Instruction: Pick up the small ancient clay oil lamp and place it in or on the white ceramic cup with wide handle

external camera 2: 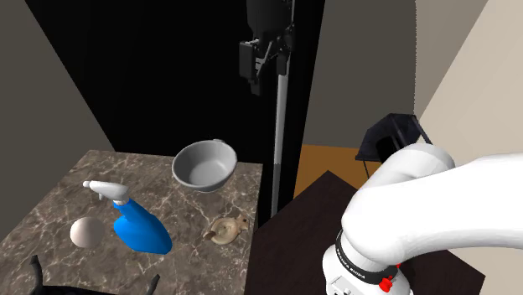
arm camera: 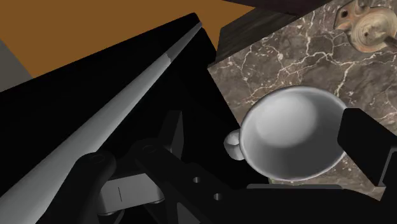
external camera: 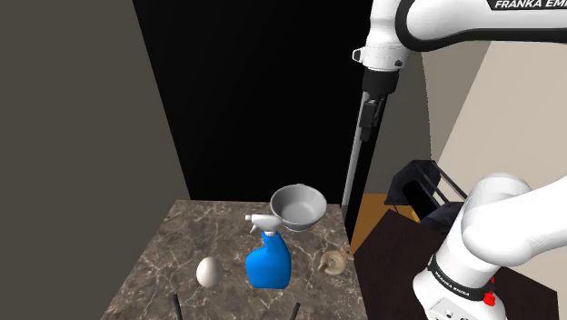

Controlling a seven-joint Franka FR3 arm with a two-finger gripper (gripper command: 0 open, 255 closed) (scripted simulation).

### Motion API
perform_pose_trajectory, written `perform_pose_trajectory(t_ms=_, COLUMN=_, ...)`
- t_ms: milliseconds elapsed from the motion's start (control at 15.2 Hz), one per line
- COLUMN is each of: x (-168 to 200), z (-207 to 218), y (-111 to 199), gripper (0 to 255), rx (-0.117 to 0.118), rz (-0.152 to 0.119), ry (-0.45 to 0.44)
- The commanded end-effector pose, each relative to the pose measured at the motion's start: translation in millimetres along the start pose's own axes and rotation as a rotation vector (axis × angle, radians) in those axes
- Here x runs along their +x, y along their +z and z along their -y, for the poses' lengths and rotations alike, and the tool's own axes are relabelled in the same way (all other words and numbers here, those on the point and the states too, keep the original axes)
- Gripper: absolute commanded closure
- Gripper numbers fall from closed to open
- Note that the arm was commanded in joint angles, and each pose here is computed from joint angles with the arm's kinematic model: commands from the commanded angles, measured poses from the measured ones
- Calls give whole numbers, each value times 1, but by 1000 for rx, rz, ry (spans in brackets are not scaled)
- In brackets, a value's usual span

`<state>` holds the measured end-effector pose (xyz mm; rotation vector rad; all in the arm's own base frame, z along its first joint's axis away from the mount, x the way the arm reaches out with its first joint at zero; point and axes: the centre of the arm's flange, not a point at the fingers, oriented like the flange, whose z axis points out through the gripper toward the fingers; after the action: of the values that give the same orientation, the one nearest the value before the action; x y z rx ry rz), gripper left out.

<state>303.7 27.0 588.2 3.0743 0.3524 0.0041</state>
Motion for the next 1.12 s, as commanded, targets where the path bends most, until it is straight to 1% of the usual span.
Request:
perform_pose_trajectory(t_ms=0, x=0, z=0, y=0, gripper=0, rx=0, rz=0, ry=0)
perform_pose_trajectory(t_ms=528, x=11, z=64, y=80, gripper=0, rx=30, rz=3, ry=-137)
perform_pose_trajectory(t_ms=1056, x=12, z=130, y=158, gripper=0, rx=59, rz=6, ry=-274)
